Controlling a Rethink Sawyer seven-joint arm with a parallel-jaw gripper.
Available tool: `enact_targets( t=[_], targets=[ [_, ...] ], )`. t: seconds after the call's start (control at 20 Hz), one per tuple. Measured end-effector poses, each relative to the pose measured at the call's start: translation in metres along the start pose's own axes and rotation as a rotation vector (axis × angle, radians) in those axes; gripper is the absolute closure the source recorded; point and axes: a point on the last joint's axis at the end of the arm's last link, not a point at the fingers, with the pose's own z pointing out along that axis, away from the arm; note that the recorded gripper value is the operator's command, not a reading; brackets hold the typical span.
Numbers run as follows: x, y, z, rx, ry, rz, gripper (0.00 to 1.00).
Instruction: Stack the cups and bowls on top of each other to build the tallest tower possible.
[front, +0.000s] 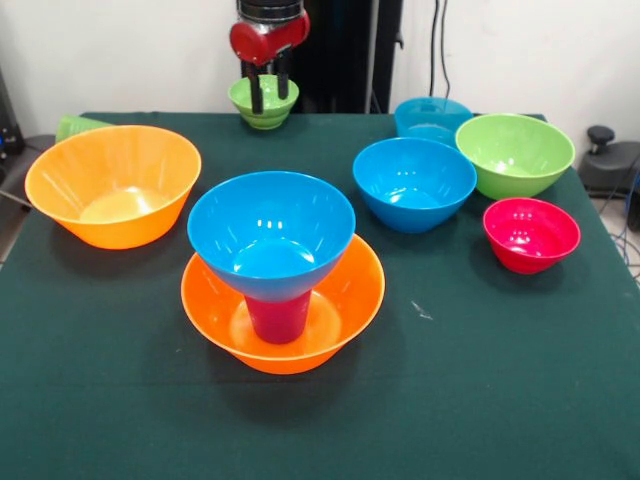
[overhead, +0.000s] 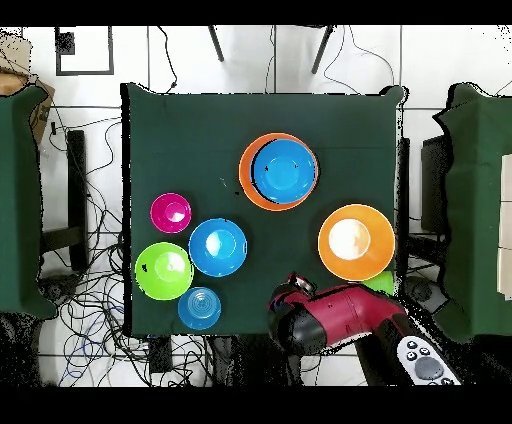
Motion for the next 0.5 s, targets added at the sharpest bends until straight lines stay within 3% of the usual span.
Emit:
enact_targets(
  t=[0.3,0.45,0.5],
  targets=[
    [-0.023,-0.015,-0.016,-0.002,-0.022,0.072,0.0],
    [-0.035,-0.028,-0.032,0.003,-0.046,0.132,0.0],
    [-0.043,-0.039,-0.047,0.007,-0.06,0.181,0.0]
  ],
)
